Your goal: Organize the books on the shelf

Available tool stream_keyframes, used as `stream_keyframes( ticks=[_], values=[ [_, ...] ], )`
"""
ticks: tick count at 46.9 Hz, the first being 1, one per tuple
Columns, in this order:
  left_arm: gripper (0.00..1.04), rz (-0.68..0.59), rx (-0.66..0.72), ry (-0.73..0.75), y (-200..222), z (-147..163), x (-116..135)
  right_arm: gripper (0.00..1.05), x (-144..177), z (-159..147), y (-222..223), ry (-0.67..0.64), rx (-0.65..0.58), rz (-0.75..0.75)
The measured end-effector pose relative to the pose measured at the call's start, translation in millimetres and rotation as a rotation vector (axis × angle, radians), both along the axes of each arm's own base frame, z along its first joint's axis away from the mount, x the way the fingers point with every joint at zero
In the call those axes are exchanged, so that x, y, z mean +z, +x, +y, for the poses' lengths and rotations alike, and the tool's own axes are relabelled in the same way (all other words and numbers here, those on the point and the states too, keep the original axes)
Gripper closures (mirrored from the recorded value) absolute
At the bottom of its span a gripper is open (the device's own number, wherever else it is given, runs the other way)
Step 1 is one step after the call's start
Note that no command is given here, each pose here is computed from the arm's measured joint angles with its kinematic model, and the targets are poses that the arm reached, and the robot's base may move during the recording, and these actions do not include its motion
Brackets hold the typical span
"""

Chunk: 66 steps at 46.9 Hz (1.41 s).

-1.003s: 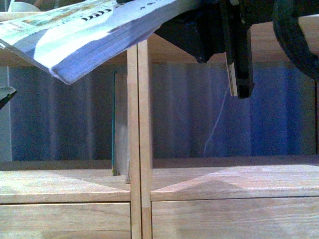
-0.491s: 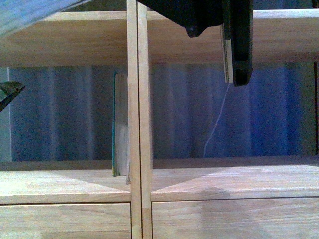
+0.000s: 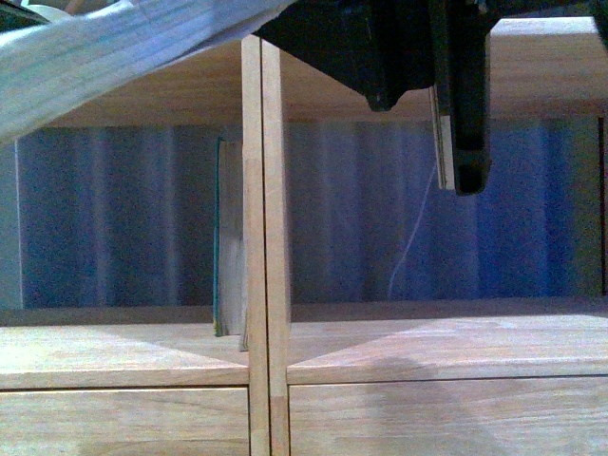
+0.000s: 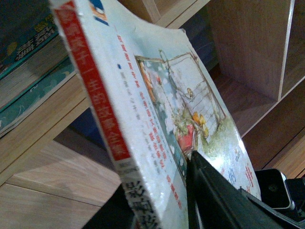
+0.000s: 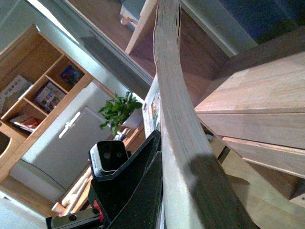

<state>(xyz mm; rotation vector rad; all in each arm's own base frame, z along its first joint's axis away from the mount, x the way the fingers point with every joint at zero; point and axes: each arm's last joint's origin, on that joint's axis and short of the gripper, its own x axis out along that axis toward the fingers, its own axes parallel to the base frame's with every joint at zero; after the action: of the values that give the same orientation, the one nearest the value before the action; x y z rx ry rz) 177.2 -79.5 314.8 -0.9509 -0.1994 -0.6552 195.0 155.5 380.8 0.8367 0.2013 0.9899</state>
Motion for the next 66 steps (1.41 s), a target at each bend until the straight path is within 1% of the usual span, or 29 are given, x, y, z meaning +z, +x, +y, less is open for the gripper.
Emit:
stream_keyframes(
  ticks=[4, 6, 15, 22, 28, 30, 33, 36, 38, 43, 47, 50, 52, 56, 63, 64, 66],
  values=[
    [0.94, 0.004, -0.010, -0.022, -1, 0, 3, 0.92, -2, -1, 1, -0.002, -0.008, 0.007],
    [0.97, 0.004, -0.017, -0.034, -2, 0, 4, 0.92, -3, -1, 1, -0.004, -0.012, 0.010],
    [0.98, 0.014, -0.019, -0.038, -3, 0, 5, 0.92, -3, -2, 2, -0.008, -0.017, 0.015],
    [0.98, 0.028, -0.004, -0.027, -3, 0, 4, 0.71, -4, -3, 3, -0.015, -0.028, 0.018],
    [0.98, 0.044, 0.048, 0.044, -2, 5, 1, 0.44, -3, -13, 10, -0.016, -0.087, -0.002],
    [0.98, 0.050, 0.080, 0.090, -2, 8, 1, 0.34, -2, -21, 16, -0.019, -0.146, -0.020],
    [0.98, 0.046, 0.124, 0.157, -3, 12, 1, 0.26, -2, -29, 21, -0.033, -0.208, -0.041],
    [0.98, 0.044, 0.209, 0.238, -3, 21, 1, 0.13, -1, -44, 29, -0.058, -0.315, -0.069],
    [0.98, 0.041, 0.269, 0.283, -2, 28, 3, 0.06, -1, -54, 33, -0.074, -0.379, -0.084],
    [0.98, -0.015, 0.422, 0.395, -5, 44, 15, 0.07, -6, -72, 41, -0.134, -0.520, -0.104],
    [0.98, -0.058, 0.561, 0.502, -6, 54, 21, 0.07, -15, -85, 47, -0.221, -0.635, -0.093],
    [0.98, -0.086, 0.626, 0.568, -6, 58, 23, 0.07, -24, -94, 50, -0.298, -0.709, -0.055],
    [0.98, -0.107, 0.663, 0.626, -5, 60, 23, 0.07, -27, -96, 51, -0.322, -0.724, -0.050],
    [0.98, -0.138, 0.711, 0.695, -4, 65, 24, 0.07, -32, -98, 52, -0.356, -0.741, -0.046],
    [0.98, -0.190, 0.792, 0.798, 3, 76, 24, 0.07, -32, -99, 52, -0.373, -0.749, -0.056],
    [0.98, -0.196, 0.805, 0.810, 5, 79, 24, 0.07, -33, -99, 52, -0.378, -0.757, -0.055],
    [0.98, -0.203, 0.824, 0.830, 8, 82, 24, 0.13, -34, -100, 49, -0.449, -0.838, -0.060]
  ],
)
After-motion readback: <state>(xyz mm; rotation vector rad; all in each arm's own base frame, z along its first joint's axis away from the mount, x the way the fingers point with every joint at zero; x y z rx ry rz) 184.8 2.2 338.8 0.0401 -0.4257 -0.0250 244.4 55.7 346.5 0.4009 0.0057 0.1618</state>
